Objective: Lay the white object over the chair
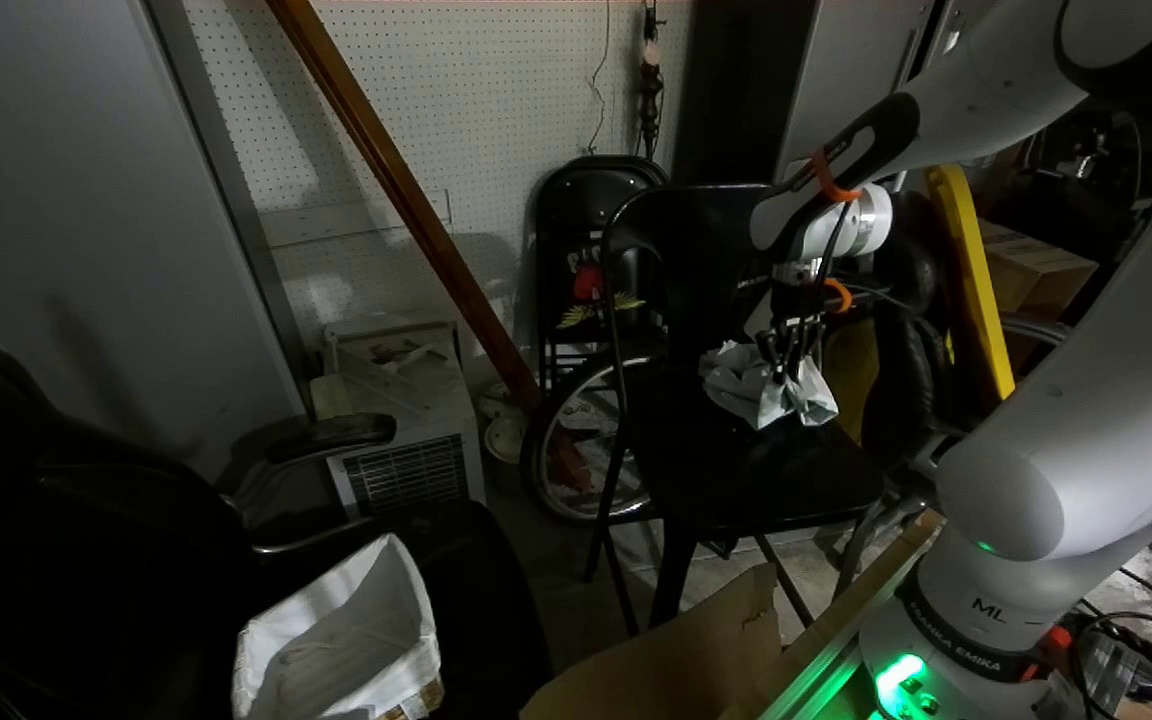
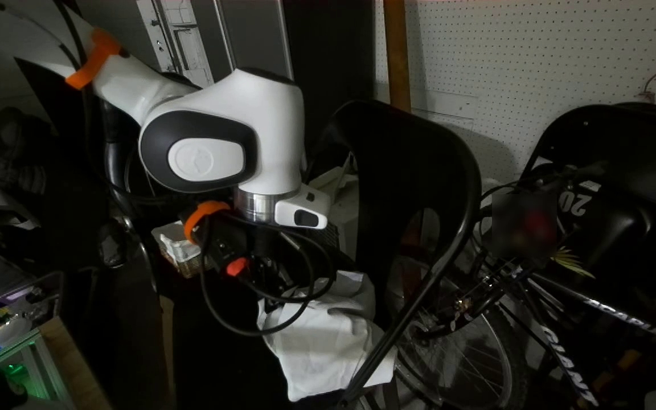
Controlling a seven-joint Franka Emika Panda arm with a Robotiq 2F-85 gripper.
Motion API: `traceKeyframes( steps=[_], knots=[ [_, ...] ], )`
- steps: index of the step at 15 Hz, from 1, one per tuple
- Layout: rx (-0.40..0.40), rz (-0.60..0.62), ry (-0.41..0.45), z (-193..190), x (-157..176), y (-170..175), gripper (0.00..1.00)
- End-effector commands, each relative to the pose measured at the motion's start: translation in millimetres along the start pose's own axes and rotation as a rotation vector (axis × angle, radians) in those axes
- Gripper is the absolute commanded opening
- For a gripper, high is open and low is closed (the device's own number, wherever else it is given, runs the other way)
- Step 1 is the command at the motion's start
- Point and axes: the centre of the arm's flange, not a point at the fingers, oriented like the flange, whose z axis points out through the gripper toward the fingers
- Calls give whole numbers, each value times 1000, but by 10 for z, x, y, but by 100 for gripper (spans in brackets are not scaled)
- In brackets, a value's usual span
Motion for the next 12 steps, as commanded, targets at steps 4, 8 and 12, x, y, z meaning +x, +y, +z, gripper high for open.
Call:
traceKeyframes(
  steps=[4, 8, 12],
  knots=[
    [22, -15, -16, -13, 35, 7, 6],
    [6, -10, -25, -104, -3, -32, 0],
    [-29, 4, -50, -406, -158, -111, 1]
  ],
)
